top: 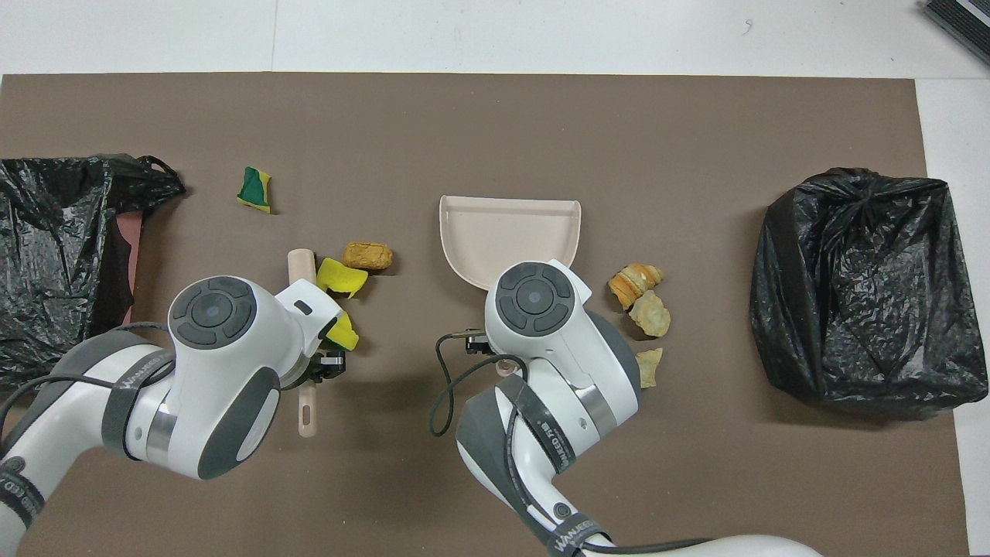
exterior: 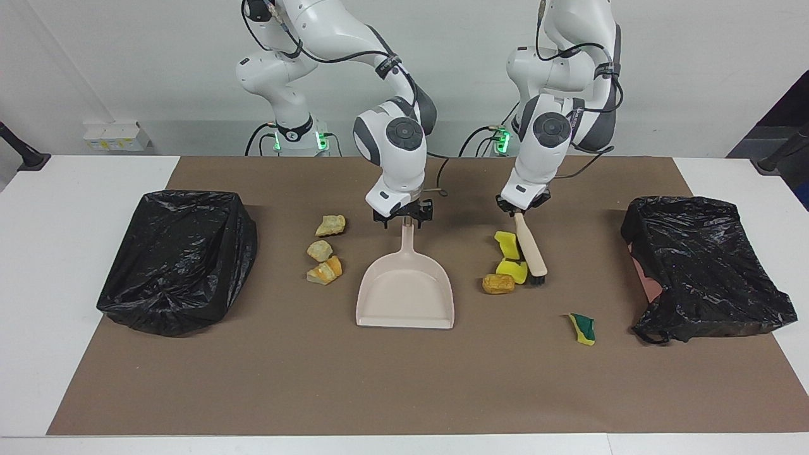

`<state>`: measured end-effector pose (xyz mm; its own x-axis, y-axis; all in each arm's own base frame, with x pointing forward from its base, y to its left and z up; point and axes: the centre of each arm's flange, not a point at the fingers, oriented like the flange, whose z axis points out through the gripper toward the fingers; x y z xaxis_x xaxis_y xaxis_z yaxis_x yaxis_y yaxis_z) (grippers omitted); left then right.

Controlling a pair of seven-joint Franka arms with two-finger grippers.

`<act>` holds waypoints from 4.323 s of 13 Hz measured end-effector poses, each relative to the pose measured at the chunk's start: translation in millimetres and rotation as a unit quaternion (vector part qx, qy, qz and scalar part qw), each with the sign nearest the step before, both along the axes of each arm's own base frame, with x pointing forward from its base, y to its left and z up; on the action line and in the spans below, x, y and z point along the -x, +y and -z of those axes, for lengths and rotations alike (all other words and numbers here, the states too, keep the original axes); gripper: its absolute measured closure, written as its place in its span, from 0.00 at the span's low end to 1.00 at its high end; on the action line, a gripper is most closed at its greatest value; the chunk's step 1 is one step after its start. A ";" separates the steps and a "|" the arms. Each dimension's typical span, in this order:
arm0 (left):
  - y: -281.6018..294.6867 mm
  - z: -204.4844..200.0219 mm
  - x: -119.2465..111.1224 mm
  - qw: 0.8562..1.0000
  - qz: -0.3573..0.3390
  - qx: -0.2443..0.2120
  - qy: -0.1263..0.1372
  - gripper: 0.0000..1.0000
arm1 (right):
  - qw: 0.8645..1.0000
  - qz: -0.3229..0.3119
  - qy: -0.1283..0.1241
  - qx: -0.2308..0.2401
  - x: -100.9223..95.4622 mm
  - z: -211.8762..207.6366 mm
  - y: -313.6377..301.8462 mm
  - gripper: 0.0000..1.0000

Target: Sweep and dump trash in bin

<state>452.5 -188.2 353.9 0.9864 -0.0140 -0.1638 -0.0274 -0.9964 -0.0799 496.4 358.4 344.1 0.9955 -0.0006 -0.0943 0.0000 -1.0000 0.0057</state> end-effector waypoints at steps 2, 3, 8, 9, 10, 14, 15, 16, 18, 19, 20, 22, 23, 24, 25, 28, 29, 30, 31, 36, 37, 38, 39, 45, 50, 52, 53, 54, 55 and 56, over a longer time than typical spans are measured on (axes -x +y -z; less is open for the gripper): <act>8.7 -3.8 -7.3 0.999 0.041 0.010 0.002 0.74 | 1.000 0.002 0.002 -0.003 1.0 -0.3 1.4 0.48; 18.8 -10.4 -14.6 0.998 0.057 0.014 0.004 0.74 | 1.000 0.003 0.003 -0.006 1.6 -0.7 2.2 0.57; 70.7 -55.6 -67.0 0.995 0.093 0.026 -0.002 0.74 | 0.995 -0.093 0.006 -0.037 -0.6 -5.2 2.4 0.68; 80.5 -55.9 -76.8 0.995 0.102 0.017 -0.004 0.74 | 0.989 -0.143 0.001 -0.045 -5.2 -8.4 -3.7 0.68; 88.5 -55.4 -84.9 0.994 0.113 0.008 -0.006 0.74 | 0.980 -0.190 -0.005 -0.052 -12.5 -13.6 -14.5 0.68; 123.2 -59.0 -120.0 0.986 0.162 -0.027 -0.030 0.74 | 0.928 -0.369 -0.018 -0.048 -35.2 -31.2 -61.8 0.68; 137.2 -59.1 -130.2 0.983 0.176 -0.028 -0.036 0.74 | 0.904 -0.426 -0.017 -0.031 -39.1 -31.2 -71.2 0.68; 151.8 -57.4 -140.8 0.981 0.190 -0.027 -0.041 0.74 | 0.877 -0.479 -0.014 -0.020 -41.5 -30.0 -77.1 0.68; 177.5 -48.8 -160.9 0.975 0.215 -0.029 -0.049 0.74 | 0.834 -0.552 -0.004 0.004 -41.4 -27.7 -80.7 0.68; 185.3 -40.3 -167.9 0.973 0.223 -0.028 -0.051 0.74 | 0.822 -0.569 0.004 0.017 -40.3 -27.0 -81.0 0.68; 187.6 -29.3 -172.8 0.972 0.228 -0.026 -0.050 0.74 | 0.814 -0.580 0.008 0.027 -38.5 -26.3 -79.1 0.68; 179.1 -14.5 -174.6 0.971 0.236 -0.022 -0.040 0.74 | 0.801 -0.597 0.013 0.036 -30.8 -23.1 -67.8 0.68; 175.4 -9.3 -174.3 0.970 0.239 -0.020 -0.035 0.74 | 0.796 -0.605 0.015 0.037 -25.4 -21.1 -59.8 0.68; 174.2 -2.7 -174.2 0.970 0.240 -0.019 -0.029 0.74 | 0.792 -0.609 0.017 0.037 -21.2 -19.8 -54.1 0.68; 174.4 4.0 -173.5 0.971 0.239 -0.017 -0.020 0.74 | 0.789 -0.613 0.018 0.037 -18.2 -19.0 -50.1 0.68; 166.7 9.9 -160.3 0.970 0.241 -0.012 0.037 0.74 | 0.785 -0.618 0.036 0.037 -7.9 -16.9 -41.9 0.68; 157.9 9.2 -155.7 0.968 0.246 -0.011 0.052 0.74 | 0.786 -0.615 0.046 0.038 -2.0 -17.3 -38.2 0.68; 148.0 8.9 -151.2 0.966 0.252 -0.011 0.063 0.74 | 0.789 -0.611 0.056 0.040 4.6 -19.5 -34.5 0.68; 137.7 10.0 -145.7 0.963 0.258 -0.011 0.073 0.74 | 0.789 -0.610 0.063 0.041 11.4 -22.6 -30.1 0.68; 80.4 22.0 -106.7 0.960 0.263 0.001 0.094 0.74 | 0.791 -0.606 0.068 0.041 15.0 -22.6 -32.1 0.68; 64.8 22.4 -100.1 0.958 0.270 0.009 0.094 0.74 | 0.793 -0.604 0.069 0.041 14.0 -20.4 -35.3 0.68; 49.2 23.9 -92.4 0.956 0.276 0.021 0.094 0.74 | 0.801 -0.593 0.068 0.042 11.3 -18.8 -40.5 0.68; 32.4 26.5 -82.8 0.954 0.283 0.033 0.094 0.74 | 0.813 -0.577 0.066 0.044 8.7 -17.7 -45.0 0.68; -98.1 23.6 -8.0 0.926 0.345 0.111 0.102 0.74 | 0.825 -0.559 0.067 0.046 10.6 -10.3 -49.2 0.68; -107.3 -4.4 -3.2 0.928 0.331 0.148 0.086 0.74 | 0.825 -0.559 0.065 0.045 12.9 -8.2 -50.8 0.68; -72.3 -32.1 -20.4 0.938 0.301 0.153 0.076 0.74 | 0.825 -0.559 0.065 0.045 13.1 -8.0 -50.9 0.68; -52.9 -44.6 -30.4 0.943 0.286 0.156 0.067 0.74 | 0.825 -0.559 0.065 0.045 13.1 -8.0 -50.9 0.68; -38.1 -55.2 -38.9 0.946 0.277 0.157 0.056 0.74 | 0.825 -0.559 0.064 0.045 13.2 -7.9 -50.9 0.68; -30.0 -62.3 -45.6 0.948 0.276 0.151 0.047 0.74 | 0.825 -0.559 0.064 0.045 13.2 -7.9 -50.9 0.68; -25.7 -66.3 -50.6 0.949 0.284 0.133 0.039 0.74 | 0.825 -0.559 0.064 0.045 13.2 -7.9 -50.9 0.68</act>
